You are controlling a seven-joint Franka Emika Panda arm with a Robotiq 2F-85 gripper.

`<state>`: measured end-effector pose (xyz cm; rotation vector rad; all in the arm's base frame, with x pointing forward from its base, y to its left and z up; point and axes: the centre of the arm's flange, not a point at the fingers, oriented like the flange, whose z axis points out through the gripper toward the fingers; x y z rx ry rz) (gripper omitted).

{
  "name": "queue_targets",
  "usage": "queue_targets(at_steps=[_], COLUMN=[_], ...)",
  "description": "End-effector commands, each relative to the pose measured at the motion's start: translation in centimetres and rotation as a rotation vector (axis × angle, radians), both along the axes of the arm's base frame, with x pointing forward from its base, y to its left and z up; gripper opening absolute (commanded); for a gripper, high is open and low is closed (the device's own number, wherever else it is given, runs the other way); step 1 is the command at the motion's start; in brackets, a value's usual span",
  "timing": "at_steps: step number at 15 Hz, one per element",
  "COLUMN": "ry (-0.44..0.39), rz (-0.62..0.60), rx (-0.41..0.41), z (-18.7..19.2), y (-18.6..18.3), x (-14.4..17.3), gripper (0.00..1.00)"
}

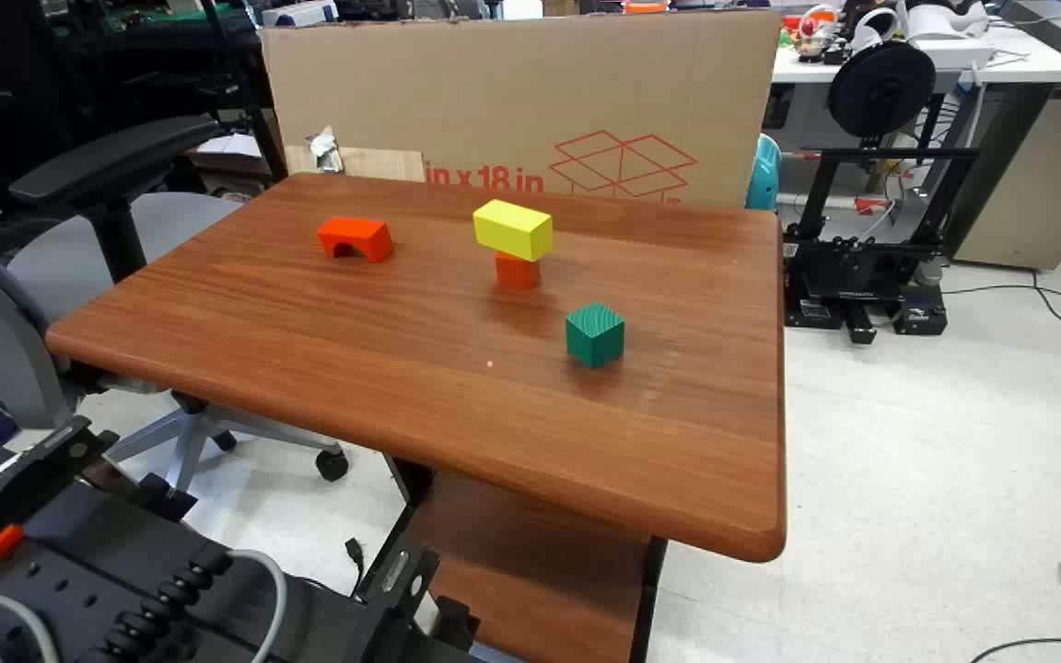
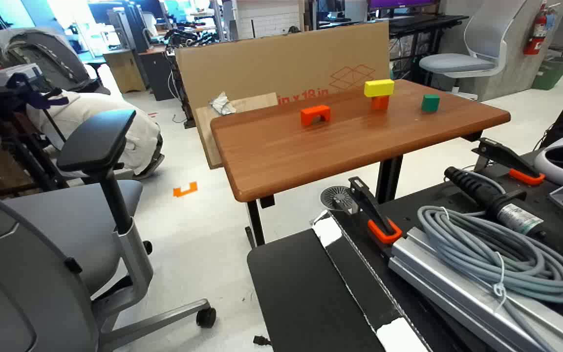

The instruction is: Move the yellow block to the orange block on the left.

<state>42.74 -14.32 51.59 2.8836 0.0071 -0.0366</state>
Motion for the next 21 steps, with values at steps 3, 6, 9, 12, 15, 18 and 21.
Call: queue_targets(at_steps=[3, 6, 9, 12, 15, 18, 21], ry=[0.000, 0.000, 0.014, -0.029, -0.067, -0.066, -0.015], rz=[0.000, 0.000, 0.003, 0.040, 0.043, 0.002, -0.019], rx=[0.000, 0.000, -0.012, 0.005, 0.042, 0.096, 0.134], z=[0.0, 0.0, -0.4, -2.0, -4.7, -8.8, -13.5], y=[0.0, 0.0, 1.1, 2.9, 4.4, 5.7, 7.0], x=[0.0, 0.0, 1.5, 4.7, 9.3, 13.6, 16.6], gripper=[1.00, 1.00, 1.00, 1.00, 1.00, 1.00, 1.00])
